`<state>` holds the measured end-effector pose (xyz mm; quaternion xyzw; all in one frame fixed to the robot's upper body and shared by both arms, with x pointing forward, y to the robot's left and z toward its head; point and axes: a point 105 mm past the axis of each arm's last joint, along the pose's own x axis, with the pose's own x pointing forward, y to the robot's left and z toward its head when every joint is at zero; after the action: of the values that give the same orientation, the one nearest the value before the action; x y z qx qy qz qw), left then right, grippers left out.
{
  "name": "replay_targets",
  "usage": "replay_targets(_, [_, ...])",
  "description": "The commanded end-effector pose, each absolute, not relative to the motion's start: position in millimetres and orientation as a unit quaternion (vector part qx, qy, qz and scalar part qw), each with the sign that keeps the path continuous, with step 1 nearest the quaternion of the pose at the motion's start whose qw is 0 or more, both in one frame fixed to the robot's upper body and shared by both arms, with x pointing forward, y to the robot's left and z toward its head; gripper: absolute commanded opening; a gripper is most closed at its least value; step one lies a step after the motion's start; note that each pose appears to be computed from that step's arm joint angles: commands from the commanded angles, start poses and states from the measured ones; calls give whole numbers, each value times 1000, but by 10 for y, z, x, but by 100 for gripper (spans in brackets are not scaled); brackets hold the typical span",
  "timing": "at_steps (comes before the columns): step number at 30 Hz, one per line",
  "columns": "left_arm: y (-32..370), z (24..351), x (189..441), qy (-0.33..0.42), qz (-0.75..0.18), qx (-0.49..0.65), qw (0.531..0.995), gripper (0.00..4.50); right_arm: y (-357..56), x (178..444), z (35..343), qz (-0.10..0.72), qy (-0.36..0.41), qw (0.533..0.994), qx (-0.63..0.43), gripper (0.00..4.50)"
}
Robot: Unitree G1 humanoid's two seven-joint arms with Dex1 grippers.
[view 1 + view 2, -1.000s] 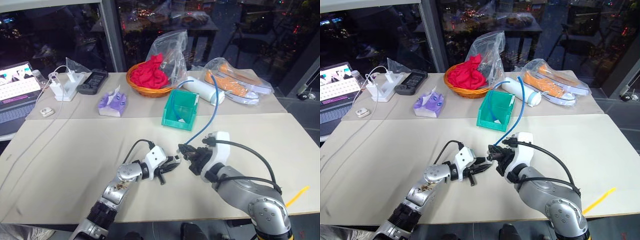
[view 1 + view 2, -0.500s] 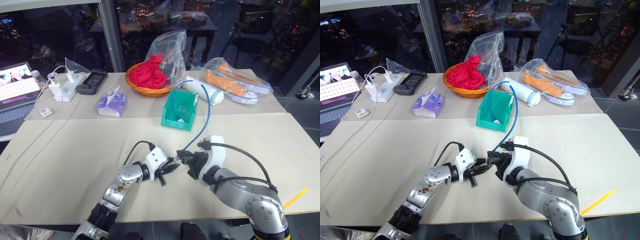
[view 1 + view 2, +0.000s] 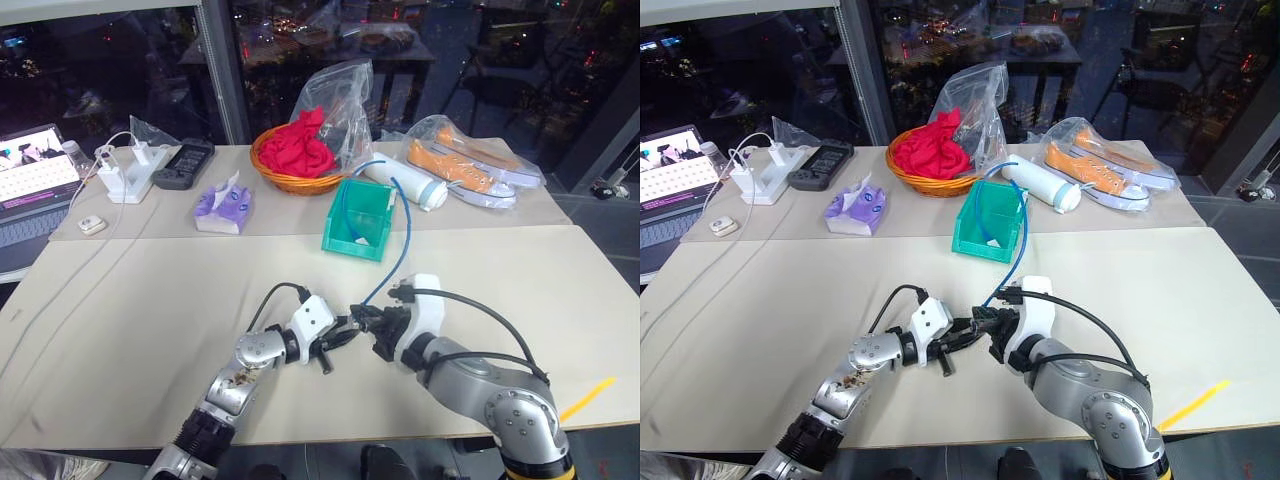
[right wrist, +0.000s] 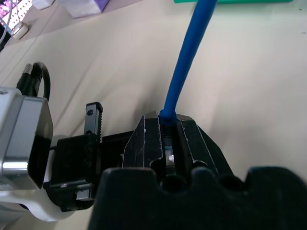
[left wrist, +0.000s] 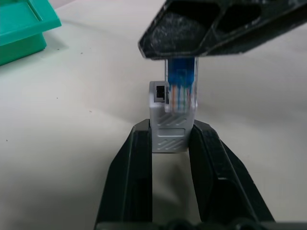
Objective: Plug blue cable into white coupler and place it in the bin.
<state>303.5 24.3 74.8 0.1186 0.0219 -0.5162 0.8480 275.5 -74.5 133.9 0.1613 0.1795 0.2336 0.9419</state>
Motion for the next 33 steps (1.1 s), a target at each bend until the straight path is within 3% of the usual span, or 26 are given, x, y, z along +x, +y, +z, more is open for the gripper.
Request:
replay_targets(1, [219,866,3011,-2,-520,122,845,61,-767,2768,1583,240,127,946,175,0])
replay_targets(33, [228,880,3017,-7,-518,128,846,61,-775,2782,1356,229,174,944,165,0])
